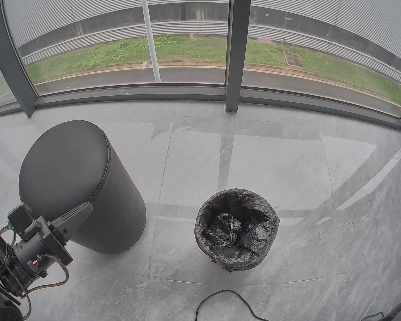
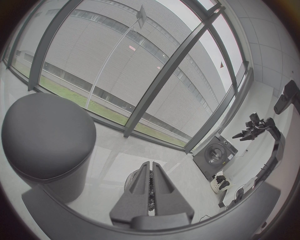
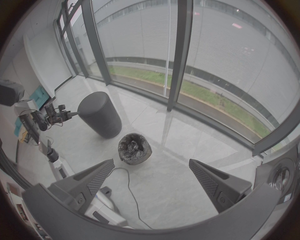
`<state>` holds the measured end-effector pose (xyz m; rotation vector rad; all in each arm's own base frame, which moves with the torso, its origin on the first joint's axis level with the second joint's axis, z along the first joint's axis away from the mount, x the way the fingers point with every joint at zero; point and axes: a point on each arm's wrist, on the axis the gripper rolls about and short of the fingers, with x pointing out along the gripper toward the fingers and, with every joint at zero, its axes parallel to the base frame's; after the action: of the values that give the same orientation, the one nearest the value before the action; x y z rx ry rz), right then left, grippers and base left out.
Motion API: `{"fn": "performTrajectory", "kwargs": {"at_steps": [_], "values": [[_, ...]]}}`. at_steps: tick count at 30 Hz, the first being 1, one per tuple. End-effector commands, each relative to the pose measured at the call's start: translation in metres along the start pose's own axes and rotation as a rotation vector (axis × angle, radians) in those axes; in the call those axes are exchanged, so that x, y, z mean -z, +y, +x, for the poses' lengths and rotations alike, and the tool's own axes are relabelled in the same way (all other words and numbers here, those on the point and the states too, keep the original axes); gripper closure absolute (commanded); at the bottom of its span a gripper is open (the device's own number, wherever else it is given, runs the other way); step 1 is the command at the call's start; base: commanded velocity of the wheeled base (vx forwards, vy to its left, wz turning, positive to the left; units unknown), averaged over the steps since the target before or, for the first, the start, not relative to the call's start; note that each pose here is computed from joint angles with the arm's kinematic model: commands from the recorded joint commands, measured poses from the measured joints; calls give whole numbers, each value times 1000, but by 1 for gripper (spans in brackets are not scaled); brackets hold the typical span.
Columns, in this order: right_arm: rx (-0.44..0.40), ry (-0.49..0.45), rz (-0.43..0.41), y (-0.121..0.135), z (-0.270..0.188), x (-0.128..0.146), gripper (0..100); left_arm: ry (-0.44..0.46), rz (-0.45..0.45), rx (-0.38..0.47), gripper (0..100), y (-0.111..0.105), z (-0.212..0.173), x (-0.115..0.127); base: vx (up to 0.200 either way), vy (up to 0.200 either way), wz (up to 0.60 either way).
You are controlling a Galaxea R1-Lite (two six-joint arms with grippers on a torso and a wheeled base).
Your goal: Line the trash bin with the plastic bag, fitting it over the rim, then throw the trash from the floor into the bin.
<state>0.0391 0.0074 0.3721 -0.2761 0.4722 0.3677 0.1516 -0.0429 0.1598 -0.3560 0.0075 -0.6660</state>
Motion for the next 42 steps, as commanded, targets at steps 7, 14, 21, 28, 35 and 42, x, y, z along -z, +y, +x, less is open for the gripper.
{"fn": "performTrajectory", "kwargs": {"at_steps": [7,14,21,28,35,42], "values": [[345,-483,257,70,86,274,0,-62,153,-350,100,-62,-162,59,0,0,0],[348,-496,275,70,87,275,0,-1,229,-509,100,-50,-163,78,0,0,0],[366,-461,257,70,92,280,0,-53,293,-889,100,-43,-168,77,0,0,0],[363,-462,259,70,92,280,0,141,328,-617,100,-43,-167,84,0,0,0],[369,-463,262,70,92,280,0,118,328,-519,100,-40,-167,82,0,0,0],[370,-462,263,70,92,280,0,104,323,-580,100,-39,-168,81,0,0,0]]}}
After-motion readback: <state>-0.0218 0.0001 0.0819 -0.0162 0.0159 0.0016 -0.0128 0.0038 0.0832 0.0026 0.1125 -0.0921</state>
